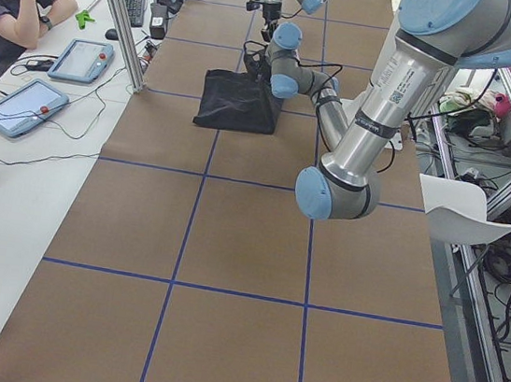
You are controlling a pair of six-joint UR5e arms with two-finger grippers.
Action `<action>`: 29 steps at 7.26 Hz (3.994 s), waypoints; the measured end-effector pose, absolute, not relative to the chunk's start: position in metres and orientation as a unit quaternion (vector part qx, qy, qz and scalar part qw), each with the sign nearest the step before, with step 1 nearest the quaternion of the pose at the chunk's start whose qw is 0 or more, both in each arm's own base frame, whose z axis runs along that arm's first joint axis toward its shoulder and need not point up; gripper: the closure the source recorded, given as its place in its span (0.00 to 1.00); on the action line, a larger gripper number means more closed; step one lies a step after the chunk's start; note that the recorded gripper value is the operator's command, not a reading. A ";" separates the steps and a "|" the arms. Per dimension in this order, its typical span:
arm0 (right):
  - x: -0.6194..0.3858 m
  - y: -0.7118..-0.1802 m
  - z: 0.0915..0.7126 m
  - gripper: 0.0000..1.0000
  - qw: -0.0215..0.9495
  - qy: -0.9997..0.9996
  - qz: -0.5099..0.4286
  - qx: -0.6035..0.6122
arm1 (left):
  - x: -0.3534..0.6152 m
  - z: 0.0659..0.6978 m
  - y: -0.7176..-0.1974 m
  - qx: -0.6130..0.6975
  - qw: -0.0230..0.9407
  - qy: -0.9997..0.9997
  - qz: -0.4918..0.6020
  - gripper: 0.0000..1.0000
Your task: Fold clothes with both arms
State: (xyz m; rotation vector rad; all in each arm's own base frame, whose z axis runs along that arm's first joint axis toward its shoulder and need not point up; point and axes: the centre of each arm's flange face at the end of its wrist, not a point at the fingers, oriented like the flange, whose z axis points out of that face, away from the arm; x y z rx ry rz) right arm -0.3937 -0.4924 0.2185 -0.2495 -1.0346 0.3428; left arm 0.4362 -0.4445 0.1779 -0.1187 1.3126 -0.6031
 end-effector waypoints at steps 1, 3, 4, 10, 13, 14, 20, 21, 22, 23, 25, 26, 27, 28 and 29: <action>-0.402 -0.525 0.209 1.00 0.848 -0.486 0.178 -0.116 | 0.441 0.187 -0.474 -0.043 0.748 0.597 -0.287 1.00; -0.426 -0.584 0.206 1.00 0.858 -0.465 0.188 -0.113 | 0.431 0.208 -0.524 -0.019 0.737 0.603 -0.305 1.00; -0.426 -0.605 0.210 1.00 0.862 -0.457 0.189 -0.109 | 0.422 0.210 -0.541 -0.009 0.733 0.604 -0.311 1.00; -0.449 -0.634 0.232 1.00 0.876 -0.430 0.185 -0.119 | 0.449 0.230 -0.593 -0.007 0.735 0.593 -0.328 1.00; -0.469 -0.650 0.236 0.80 0.878 -0.421 0.187 -0.126 | 0.449 0.232 -0.602 -0.005 0.735 0.589 -0.335 1.00; -0.472 -0.654 0.242 0.03 0.878 -0.423 0.186 -0.124 | 0.454 0.233 -0.609 -0.006 0.737 0.584 -0.339 0.20; -0.438 -0.679 0.232 0.01 0.869 -0.452 0.179 -0.090 | 0.429 0.221 -0.638 0.002 0.734 0.581 -0.352 0.00; -0.448 -0.667 0.223 0.01 0.871 -0.456 0.166 -0.082 | 0.421 0.219 -0.634 -0.004 0.737 0.579 -0.349 0.00; -0.466 -0.651 0.215 0.01 0.874 -0.456 0.153 -0.071 | 0.411 0.219 -0.621 -0.009 0.744 0.573 -0.344 0.00; -0.486 -0.633 0.210 0.01 0.879 -0.452 0.142 -0.056 | 0.398 0.221 -0.604 -0.013 0.753 0.569 -0.331 0.00; -0.521 -0.607 0.212 0.01 0.891 -0.436 0.121 -0.026 | 0.382 0.222 -0.579 -0.016 0.761 0.566 -0.317 0.00; -0.530 -0.601 0.221 0.01 0.897 -0.428 0.113 -0.019 | 0.380 0.221 -0.574 -0.015 0.761 0.567 -0.315 0.00; -0.532 -0.599 0.239 0.01 0.902 -0.417 0.105 -0.018 | 0.380 0.217 -0.572 -0.014 0.761 0.569 -0.313 0.00; -0.530 -0.598 0.262 0.01 0.908 -0.406 0.097 -0.018 | 0.381 0.212 -0.571 -0.013 0.760 0.571 -0.311 0.00; -0.525 -0.599 0.282 0.01 0.913 -0.397 0.087 -0.017 | 0.381 0.203 -0.570 -0.013 0.760 0.572 -0.310 0.00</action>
